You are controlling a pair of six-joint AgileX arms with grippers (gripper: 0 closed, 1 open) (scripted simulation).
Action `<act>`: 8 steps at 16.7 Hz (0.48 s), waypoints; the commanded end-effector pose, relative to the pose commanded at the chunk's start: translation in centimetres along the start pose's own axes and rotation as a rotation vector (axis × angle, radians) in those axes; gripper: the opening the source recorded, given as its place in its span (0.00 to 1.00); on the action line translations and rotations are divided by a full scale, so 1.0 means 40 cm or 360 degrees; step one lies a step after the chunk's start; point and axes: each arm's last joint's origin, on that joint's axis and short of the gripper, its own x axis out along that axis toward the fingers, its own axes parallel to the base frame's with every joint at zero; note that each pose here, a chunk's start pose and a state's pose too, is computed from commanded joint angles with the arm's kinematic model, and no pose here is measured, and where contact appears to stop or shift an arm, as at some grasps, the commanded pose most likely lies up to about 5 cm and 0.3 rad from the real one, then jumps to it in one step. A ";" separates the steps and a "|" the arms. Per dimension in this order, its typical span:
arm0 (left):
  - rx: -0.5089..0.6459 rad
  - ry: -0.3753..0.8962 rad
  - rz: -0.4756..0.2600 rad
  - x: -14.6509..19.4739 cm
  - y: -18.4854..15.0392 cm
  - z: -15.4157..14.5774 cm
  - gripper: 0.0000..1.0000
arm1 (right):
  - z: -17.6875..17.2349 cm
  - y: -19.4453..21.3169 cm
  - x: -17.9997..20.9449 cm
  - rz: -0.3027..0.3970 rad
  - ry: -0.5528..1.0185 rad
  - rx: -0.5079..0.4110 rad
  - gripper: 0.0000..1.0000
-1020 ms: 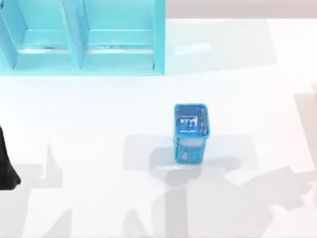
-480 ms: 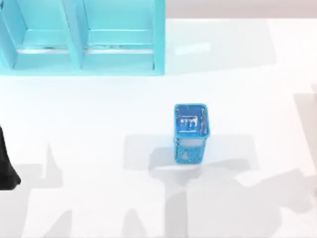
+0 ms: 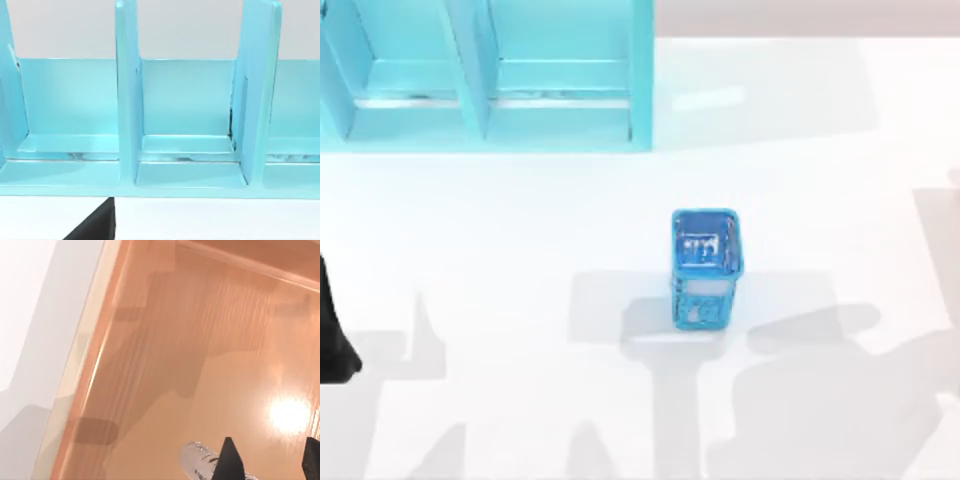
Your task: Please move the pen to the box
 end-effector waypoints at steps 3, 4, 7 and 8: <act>0.0000 0.0000 0.0000 0.000 0.000 0.000 1.00 | 0.000 0.000 0.000 0.0000 0.0000 0.0000 0.08; 0.0000 0.0000 0.0000 0.000 0.000 0.000 1.00 | 0.000 0.000 0.000 0.0000 0.0000 0.0000 0.15; 0.0000 0.0000 0.0000 0.000 0.000 0.000 1.00 | 0.000 0.000 0.000 0.0000 0.0000 0.0000 0.38; 0.0000 0.0000 0.0000 0.000 0.000 0.000 1.00 | 0.000 0.000 0.000 0.0000 0.0000 0.0000 0.45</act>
